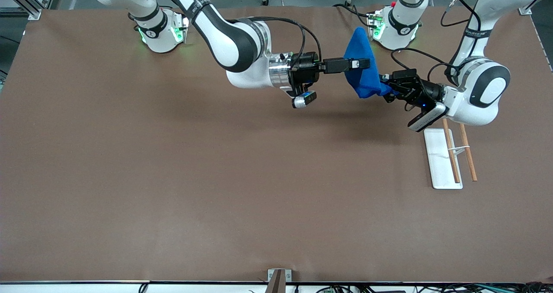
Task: Right arm passes towel to left arm to hang
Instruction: 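Open the right gripper and release the towel to the left gripper, then carry the towel toward the dowel rack while the right gripper retracts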
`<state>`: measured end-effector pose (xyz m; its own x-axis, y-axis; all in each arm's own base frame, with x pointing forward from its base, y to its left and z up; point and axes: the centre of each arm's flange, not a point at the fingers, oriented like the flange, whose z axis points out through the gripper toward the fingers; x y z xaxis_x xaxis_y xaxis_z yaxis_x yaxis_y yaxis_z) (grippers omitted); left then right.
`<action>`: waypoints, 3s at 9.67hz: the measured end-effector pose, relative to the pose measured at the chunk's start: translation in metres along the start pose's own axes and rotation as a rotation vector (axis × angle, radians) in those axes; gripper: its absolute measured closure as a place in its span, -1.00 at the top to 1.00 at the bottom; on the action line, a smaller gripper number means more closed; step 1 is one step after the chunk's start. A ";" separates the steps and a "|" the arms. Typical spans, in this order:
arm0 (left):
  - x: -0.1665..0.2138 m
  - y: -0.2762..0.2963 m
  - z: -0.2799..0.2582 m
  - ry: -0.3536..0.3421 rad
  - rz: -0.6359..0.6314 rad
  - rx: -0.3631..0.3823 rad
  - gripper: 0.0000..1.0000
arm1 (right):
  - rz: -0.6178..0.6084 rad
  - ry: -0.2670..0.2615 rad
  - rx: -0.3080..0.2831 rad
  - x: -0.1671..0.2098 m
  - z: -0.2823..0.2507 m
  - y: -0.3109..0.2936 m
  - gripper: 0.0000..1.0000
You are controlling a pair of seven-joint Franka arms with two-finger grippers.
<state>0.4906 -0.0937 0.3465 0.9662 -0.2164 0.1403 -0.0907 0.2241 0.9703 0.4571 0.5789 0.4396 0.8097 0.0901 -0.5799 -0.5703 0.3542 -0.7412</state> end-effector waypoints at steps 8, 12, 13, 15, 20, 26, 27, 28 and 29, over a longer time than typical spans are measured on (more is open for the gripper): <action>0.023 0.037 -0.021 -0.159 -0.087 0.201 -0.94 | -0.356 0.229 -0.495 0.132 -0.166 -0.091 1.00; 0.046 0.089 -0.059 -0.242 -0.199 0.494 -0.94 | -0.610 0.377 -0.897 0.168 -0.247 -0.133 1.00; 0.050 0.103 -0.068 -0.254 -0.221 0.560 -0.94 | -0.672 0.411 -1.016 0.176 -0.276 -0.155 1.00; 0.054 0.129 -0.086 -0.287 -0.252 0.682 -0.94 | -0.769 0.465 -1.245 0.183 -0.329 -0.194 1.00; 0.078 0.180 -0.071 -0.348 -0.330 1.017 -0.94 | -0.640 0.525 -1.734 0.135 -0.404 -0.267 1.00; 0.092 0.174 -0.087 -0.274 -0.400 1.216 -0.94 | -0.676 0.668 -1.805 -0.008 -0.489 -0.413 1.00; 0.089 0.166 -0.103 -0.261 -0.416 1.225 -0.94 | -0.640 0.644 -1.792 -0.036 -0.494 -0.420 1.00; 0.085 0.156 -0.121 -0.274 -0.422 1.228 -0.94 | -0.605 0.634 -1.785 -0.064 -0.501 -0.426 1.00; 0.081 0.143 -0.139 -0.308 -0.425 1.239 -0.94 | -0.552 0.654 -1.783 -0.090 -0.508 -0.431 1.00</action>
<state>0.5893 0.0532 0.4691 0.8954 -0.2943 -0.3342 -0.1153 -0.8782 0.4643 0.5600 -0.0551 0.6391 0.9881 -0.1277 0.0861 -0.1236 -0.9910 -0.0509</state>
